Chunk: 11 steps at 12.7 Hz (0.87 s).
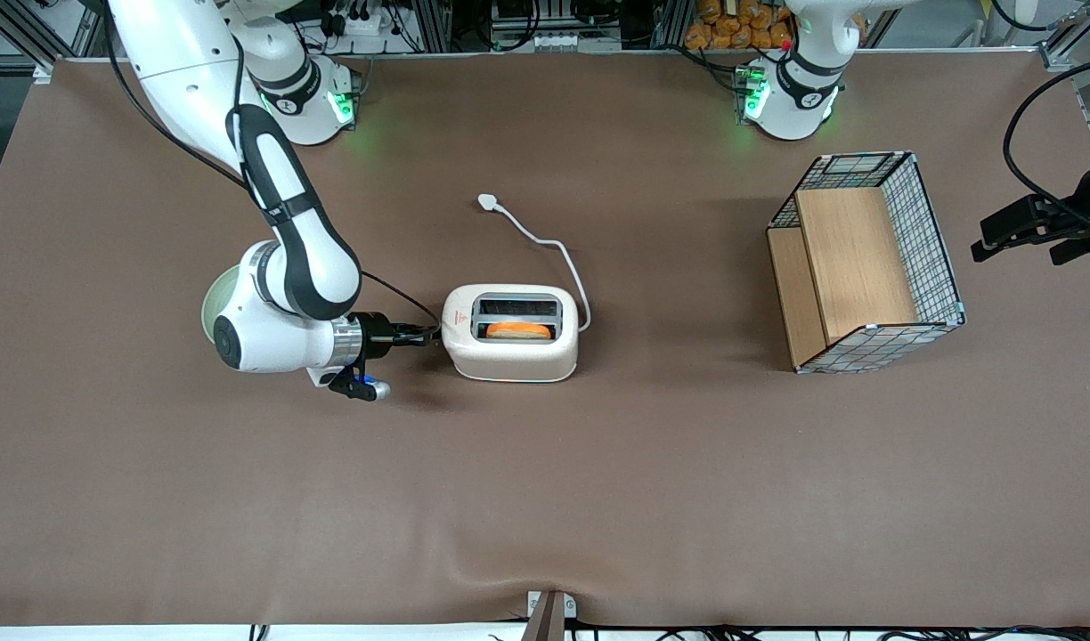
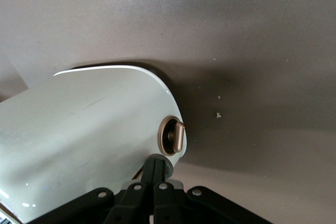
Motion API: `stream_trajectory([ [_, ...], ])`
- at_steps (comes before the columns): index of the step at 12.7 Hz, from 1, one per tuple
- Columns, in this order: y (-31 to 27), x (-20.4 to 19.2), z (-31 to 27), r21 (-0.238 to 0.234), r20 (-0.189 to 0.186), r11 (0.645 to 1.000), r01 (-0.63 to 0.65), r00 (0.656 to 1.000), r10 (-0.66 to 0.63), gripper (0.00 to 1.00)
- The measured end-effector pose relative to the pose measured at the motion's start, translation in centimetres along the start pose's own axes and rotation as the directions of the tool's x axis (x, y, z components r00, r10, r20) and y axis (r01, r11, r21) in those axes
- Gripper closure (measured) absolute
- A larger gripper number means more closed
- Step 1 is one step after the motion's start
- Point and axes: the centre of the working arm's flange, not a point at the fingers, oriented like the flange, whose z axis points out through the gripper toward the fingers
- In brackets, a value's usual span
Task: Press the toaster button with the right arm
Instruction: 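Lift the right gripper off the lever and pull it back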
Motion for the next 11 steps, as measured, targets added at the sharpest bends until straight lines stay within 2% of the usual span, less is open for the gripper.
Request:
stream_trajectory([
  [5,-0.9,0.1,-2.0,0.011,-0.001,1.0,0.02,1.0,-0.02,0.99],
  [6,-1.2,0.2,-3.3,0.013,-0.004,1.0,0.026,1.0,-0.026,0.93],
  [8,-1.3,0.3,-6.6,-0.007,-0.028,0.999,0.044,0.999,-0.044,0.7],
  [11,-2.2,0.0,-11.0,-0.072,-0.059,0.993,0.09,0.994,-0.094,0.34],
])
